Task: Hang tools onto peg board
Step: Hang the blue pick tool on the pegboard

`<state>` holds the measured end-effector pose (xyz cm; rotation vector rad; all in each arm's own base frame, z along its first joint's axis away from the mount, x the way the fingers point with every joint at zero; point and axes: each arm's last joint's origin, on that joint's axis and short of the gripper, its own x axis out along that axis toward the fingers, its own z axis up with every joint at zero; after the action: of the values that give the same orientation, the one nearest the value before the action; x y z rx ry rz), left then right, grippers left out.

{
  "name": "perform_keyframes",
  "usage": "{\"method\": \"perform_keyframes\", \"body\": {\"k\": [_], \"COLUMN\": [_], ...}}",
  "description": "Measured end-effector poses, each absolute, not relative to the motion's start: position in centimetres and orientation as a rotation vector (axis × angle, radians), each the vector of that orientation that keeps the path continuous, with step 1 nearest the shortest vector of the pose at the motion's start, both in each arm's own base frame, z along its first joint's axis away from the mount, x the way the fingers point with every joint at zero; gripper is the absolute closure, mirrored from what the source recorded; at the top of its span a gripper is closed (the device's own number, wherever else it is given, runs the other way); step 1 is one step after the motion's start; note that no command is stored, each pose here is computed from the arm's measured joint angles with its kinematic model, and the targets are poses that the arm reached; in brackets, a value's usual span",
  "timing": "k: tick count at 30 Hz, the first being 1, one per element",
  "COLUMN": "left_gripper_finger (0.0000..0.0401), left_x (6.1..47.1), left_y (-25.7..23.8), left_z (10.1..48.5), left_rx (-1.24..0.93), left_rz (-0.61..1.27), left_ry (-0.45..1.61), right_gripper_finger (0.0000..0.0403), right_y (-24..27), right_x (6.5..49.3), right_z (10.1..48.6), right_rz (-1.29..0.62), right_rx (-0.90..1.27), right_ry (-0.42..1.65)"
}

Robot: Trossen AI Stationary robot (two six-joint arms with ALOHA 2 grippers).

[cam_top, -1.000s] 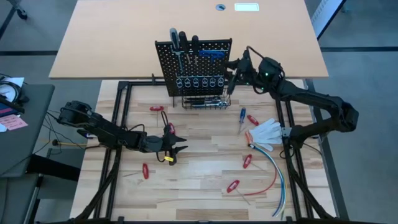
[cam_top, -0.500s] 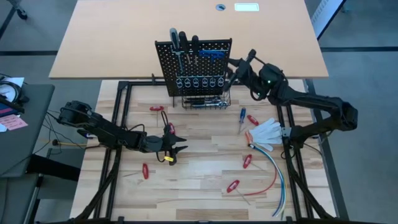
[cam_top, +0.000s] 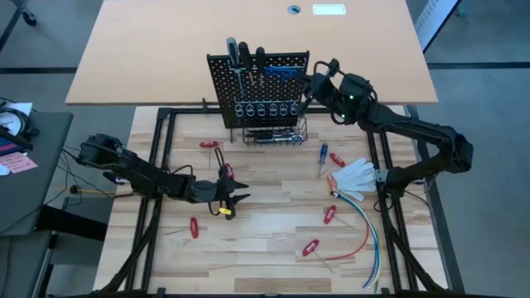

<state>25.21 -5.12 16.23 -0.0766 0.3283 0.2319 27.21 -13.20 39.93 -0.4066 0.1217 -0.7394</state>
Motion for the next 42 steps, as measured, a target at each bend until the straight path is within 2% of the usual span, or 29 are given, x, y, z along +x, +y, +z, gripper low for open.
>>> {"method": "perform_keyframes", "body": {"k": [10, 17, 20, 23, 28, 33, 36, 39, 42], "left_gripper_finger": [0.026, 0.026, 0.026, 0.026, 0.026, 0.026, 0.026, 0.026, 0.026], "left_x": [25.2, 25.2, 25.1, 25.1, 25.1, 25.1, 25.1, 25.1, 25.1], "left_y": [-5.1, -5.1, -5.2, -5.3, -5.4, -5.4, -5.4, -5.4, -5.4], "left_z": [16.2, 16.1, 16.0, 16.0, 16.0, 16.0, 16.0, 16.0, 16.0], "left_rx": [-0.077, -0.081, -0.082, -0.084, -0.084, -0.085, -0.085, -0.085, -0.085], "left_rz": [0.232, 0.233, 0.234, 0.228, 0.225, 0.226, 0.226, 0.226, 0.226], "left_ry": [0.329, 0.339, 0.349, 0.349, 0.349, 0.348, 0.348, 0.347, 0.347], "right_gripper_finger": [0.0396, 0.0396, 0.0392, 0.0372, 0.0311, 0.0229, 0.0186, 0.0165, 0.0164], "right_y": [-12.8, -8.5, -6.7, -5.2, -3.8, -2.2, -1.6, -1.6, -2.2], "right_x": [26.8, 26.1, 25.2, 24.4, 23.5, 23.2, 23.0, 23.0, 23.3], "right_z": [40.5, 41.5, 41.3, 40.3, 35.8, 27.7, 23.4, 19.8, 17.4], "right_rz": [-0.779, -0.644, -0.566, -0.498, -0.49, -0.589, -0.685, -0.774, -0.802], "right_rx": [-0.434, -0.478, -0.437, -0.336, 0.004, 0.266, 0.377, 0.424, 0.446], "right_ry": [0.117, 0.132, 0.191, 0.302, 0.641, 1.017, 1.13, 1.21, 1.236]}}
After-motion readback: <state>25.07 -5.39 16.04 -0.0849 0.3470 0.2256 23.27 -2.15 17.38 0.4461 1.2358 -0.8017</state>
